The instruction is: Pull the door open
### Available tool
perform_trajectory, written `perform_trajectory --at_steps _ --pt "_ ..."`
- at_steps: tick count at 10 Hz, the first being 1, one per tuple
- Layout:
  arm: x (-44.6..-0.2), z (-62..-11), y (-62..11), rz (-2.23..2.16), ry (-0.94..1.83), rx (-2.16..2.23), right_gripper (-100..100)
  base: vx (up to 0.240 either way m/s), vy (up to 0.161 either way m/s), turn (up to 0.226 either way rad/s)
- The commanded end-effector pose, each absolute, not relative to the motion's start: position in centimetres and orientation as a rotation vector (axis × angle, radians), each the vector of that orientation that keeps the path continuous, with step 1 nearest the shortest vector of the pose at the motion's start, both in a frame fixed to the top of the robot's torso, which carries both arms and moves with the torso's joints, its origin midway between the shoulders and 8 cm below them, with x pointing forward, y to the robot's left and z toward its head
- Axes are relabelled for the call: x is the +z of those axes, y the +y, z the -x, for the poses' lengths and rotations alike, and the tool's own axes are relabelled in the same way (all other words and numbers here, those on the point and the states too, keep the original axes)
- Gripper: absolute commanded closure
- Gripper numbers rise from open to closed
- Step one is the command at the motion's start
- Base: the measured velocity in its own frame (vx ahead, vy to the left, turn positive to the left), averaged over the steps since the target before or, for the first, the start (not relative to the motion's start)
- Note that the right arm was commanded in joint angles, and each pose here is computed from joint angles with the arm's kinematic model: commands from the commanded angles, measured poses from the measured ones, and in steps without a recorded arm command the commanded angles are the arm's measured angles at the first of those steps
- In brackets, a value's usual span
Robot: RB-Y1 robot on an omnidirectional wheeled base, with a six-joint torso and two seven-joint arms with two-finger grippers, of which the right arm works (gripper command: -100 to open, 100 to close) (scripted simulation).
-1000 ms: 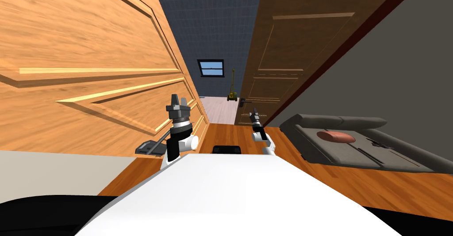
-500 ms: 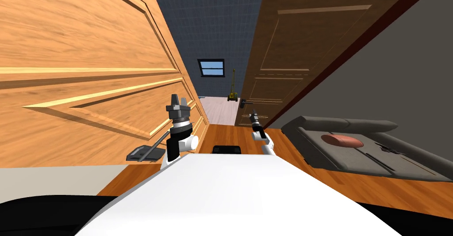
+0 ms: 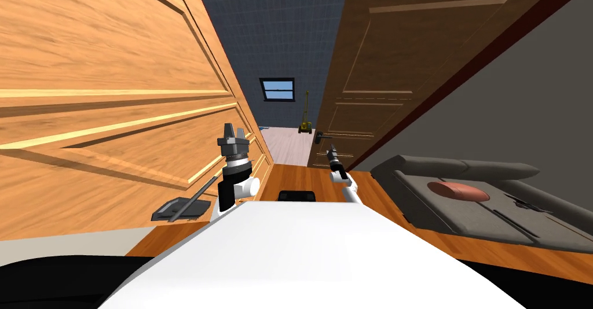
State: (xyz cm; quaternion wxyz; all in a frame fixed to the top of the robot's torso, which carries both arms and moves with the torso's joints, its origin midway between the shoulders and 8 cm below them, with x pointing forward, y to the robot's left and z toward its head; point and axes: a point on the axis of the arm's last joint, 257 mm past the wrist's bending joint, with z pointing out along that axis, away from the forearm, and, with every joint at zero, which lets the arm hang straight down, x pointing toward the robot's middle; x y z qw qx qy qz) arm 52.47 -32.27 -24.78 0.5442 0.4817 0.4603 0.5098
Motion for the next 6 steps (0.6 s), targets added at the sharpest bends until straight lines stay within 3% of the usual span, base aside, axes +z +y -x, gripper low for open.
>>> perform_trajectory --at_steps 1,6 --pt "-25.8 -52.8 -32.9 -1.166 1.103 1.195 -100 0.094 -0.018 0.026" --pt "-28.8 -53.8 -34.9 -1.242 1.133 1.145 -100 0.111 -0.031 0.028"
